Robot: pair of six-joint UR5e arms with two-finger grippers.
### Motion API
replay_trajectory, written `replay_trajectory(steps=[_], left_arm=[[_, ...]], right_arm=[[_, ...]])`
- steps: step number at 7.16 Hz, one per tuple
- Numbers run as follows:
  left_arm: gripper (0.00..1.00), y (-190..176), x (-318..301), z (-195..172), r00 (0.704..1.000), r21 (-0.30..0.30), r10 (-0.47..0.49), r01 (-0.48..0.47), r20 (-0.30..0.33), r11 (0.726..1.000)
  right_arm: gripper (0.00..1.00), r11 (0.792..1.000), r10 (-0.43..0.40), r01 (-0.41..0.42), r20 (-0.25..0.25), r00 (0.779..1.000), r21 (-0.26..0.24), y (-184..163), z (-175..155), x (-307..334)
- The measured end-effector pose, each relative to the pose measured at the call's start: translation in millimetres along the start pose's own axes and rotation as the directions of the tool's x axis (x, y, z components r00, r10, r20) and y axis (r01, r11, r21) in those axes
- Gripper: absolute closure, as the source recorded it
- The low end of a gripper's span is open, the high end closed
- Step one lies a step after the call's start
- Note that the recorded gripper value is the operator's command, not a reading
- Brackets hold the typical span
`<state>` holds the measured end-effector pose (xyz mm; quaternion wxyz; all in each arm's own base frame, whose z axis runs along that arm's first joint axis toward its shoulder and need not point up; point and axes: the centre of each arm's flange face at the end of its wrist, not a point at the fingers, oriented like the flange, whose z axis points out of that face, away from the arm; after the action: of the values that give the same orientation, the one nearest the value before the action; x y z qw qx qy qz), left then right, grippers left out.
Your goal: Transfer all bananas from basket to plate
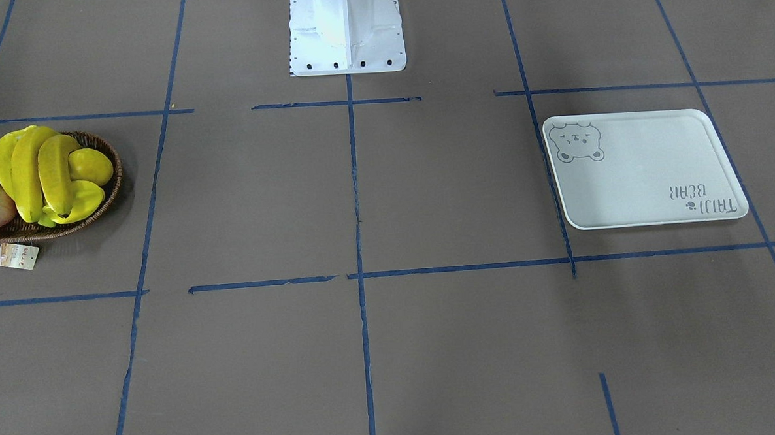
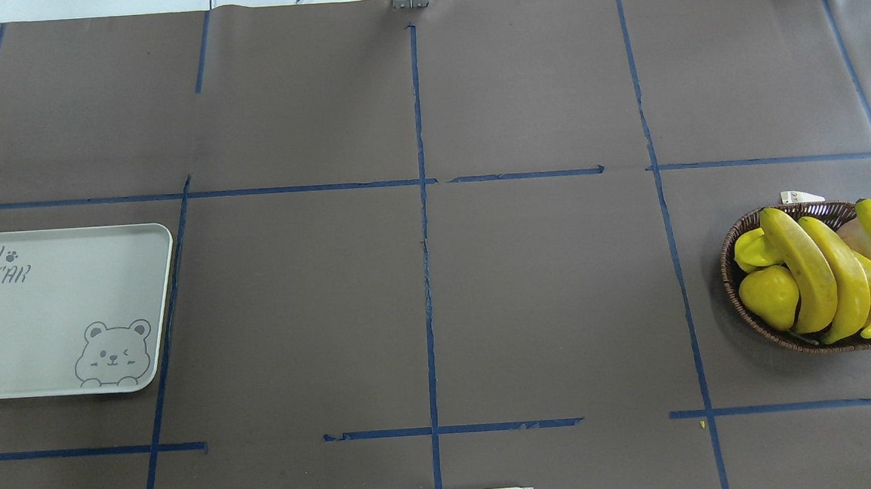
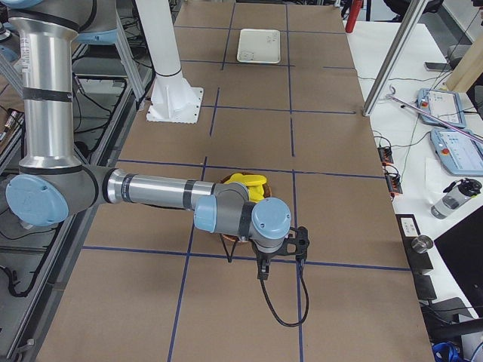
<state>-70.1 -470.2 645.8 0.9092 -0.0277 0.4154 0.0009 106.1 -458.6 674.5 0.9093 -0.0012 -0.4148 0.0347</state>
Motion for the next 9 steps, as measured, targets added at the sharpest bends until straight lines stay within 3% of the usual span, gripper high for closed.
replay_trajectory(steps=[9], left_arm=[[0.0,0.0,-0.2,0.4,1.0,-0.001,0.0,0.0,-0.003,1.0]], right_arm=[[0.0,1.0,-0.016,0.016,-0.001,1.0,0.021,-7.0,-7.7,-6.7]])
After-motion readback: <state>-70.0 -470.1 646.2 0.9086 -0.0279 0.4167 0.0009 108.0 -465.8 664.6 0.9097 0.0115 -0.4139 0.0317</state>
